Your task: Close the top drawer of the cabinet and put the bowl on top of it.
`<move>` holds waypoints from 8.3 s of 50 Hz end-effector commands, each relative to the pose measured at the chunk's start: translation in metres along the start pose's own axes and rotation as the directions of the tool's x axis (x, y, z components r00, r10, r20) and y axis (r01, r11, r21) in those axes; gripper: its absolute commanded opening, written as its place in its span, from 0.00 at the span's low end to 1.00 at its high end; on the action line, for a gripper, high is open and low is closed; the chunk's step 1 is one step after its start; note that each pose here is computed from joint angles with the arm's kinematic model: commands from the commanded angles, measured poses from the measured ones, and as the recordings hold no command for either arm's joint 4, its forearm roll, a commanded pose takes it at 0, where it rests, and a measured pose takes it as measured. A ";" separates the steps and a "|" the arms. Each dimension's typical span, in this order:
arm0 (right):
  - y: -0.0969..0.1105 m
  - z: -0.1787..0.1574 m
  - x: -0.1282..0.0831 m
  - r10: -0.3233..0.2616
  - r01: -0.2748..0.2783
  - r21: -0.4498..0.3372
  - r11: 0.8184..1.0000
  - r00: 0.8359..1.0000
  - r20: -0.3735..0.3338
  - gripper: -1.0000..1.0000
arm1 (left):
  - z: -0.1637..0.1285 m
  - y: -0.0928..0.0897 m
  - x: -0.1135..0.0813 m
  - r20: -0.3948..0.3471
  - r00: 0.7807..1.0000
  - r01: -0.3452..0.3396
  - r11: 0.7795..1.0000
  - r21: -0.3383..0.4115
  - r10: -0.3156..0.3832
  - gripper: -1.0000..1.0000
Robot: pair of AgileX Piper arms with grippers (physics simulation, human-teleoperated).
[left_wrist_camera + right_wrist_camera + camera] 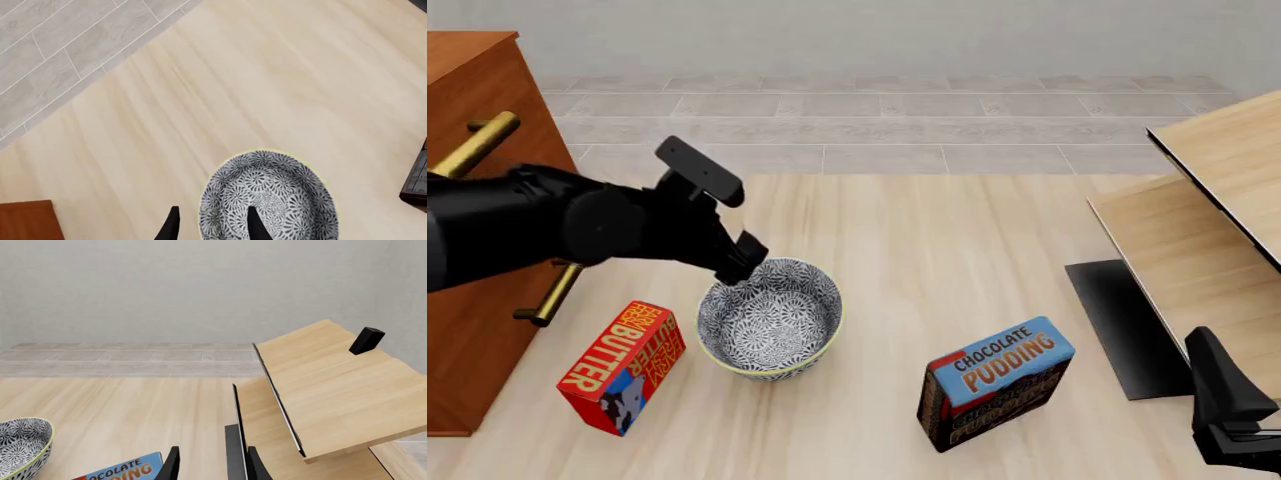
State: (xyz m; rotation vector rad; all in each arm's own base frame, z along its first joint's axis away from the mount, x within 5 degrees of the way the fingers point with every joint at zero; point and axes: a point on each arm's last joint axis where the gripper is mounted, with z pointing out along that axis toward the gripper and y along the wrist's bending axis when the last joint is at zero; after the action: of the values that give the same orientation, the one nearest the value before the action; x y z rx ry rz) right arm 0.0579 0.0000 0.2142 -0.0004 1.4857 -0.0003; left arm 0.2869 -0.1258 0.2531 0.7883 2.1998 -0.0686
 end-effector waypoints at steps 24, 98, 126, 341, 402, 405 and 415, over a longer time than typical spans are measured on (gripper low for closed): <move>0.000 0.000 0.000 0.000 0.000 0.000 1.000 1.000 0.001 1.00 | 0.029 -0.001 0.012 -0.035 0.999 0.037 0.999 0.004 -0.037 1.00; 0.000 0.000 0.000 0.000 0.000 0.000 1.000 1.000 0.000 1.00 | 0.065 0.001 0.030 -0.080 0.993 0.091 0.996 -0.004 -0.091 1.00; 0.000 0.000 0.000 0.000 0.000 0.000 1.000 1.000 0.000 1.00 | 0.085 -0.001 0.038 -0.102 0.990 0.099 0.995 0.001 -0.098 1.00; 0.000 -0.001 0.000 0.001 -0.001 -0.001 1.000 1.000 0.001 1.00 | -0.287 0.089 -0.075 0.389 0.621 0.766 0.631 -0.121 -0.680 0.00; 0.000 -0.002 0.000 0.001 -0.001 -0.001 1.000 1.000 0.000 1.00 | -0.286 0.138 -0.038 0.539 0.377 0.926 0.317 -0.204 -0.754 0.00; 0.000 -0.002 0.000 0.000 0.000 -0.001 1.000 1.000 0.000 1.00 | -0.286 0.140 -0.036 0.543 0.362 0.932 0.299 -0.204 -0.758 0.00; 0.000 -0.002 0.000 0.001 -0.001 -0.001 1.000 1.000 0.001 1.00 | -0.284 0.146 -0.030 0.566 0.320 0.947 0.251 -0.198 -0.760 0.00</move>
State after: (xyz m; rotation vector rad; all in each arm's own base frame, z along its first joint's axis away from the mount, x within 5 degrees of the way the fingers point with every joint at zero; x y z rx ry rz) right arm 0.0568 0.0001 0.2145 -0.0011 1.4857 0.0011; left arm 0.1970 0.0518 0.5009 -0.7805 1.8885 -0.1667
